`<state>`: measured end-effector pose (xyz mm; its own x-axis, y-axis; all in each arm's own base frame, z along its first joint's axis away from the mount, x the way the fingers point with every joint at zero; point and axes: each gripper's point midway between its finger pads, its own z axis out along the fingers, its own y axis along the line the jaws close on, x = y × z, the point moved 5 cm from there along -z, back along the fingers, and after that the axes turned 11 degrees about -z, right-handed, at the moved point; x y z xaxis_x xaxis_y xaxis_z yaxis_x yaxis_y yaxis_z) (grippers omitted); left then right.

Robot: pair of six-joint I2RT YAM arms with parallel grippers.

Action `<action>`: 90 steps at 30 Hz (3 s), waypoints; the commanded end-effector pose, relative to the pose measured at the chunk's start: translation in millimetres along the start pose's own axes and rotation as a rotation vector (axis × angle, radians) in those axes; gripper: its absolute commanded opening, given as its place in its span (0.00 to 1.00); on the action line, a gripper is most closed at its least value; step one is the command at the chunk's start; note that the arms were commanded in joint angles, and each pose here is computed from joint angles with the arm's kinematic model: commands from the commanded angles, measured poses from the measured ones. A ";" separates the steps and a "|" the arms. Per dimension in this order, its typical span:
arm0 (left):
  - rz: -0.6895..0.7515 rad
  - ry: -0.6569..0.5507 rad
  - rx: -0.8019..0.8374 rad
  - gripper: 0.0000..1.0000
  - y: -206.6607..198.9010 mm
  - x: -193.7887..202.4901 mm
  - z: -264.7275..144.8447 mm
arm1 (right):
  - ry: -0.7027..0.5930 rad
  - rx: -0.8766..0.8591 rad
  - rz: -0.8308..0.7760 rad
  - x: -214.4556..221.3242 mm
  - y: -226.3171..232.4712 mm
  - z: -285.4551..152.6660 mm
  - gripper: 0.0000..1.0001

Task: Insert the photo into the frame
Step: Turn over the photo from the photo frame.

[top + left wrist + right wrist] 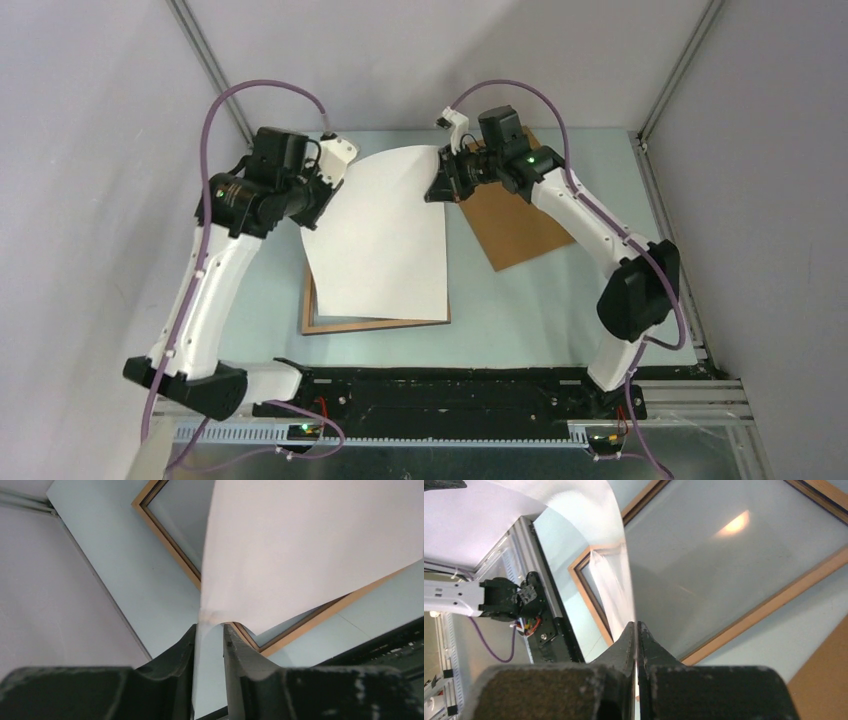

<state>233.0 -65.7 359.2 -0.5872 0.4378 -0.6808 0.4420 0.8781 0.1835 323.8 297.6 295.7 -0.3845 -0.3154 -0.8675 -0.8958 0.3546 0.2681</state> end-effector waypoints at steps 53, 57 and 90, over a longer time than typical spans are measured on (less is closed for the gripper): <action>-0.033 0.113 -0.093 1.00 33.3 -33.2 95.5 | 0.302 -0.058 0.015 85.9 -145.1 77.0 0.00; -0.032 0.115 -0.091 1.00 33.2 -33.8 97.9 | 0.273 -0.042 0.042 83.4 -152.6 88.4 0.00; -0.009 0.147 -0.084 1.00 31.7 -24.6 102.1 | 0.254 0.012 0.071 92.8 -160.9 144.5 0.11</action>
<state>328.6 -70.3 302.3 -0.7050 0.4529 -0.5458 0.3904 0.8903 0.2345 461.3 328.1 107.5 -0.5384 -0.4890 -0.6864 -0.8368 0.4061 0.3671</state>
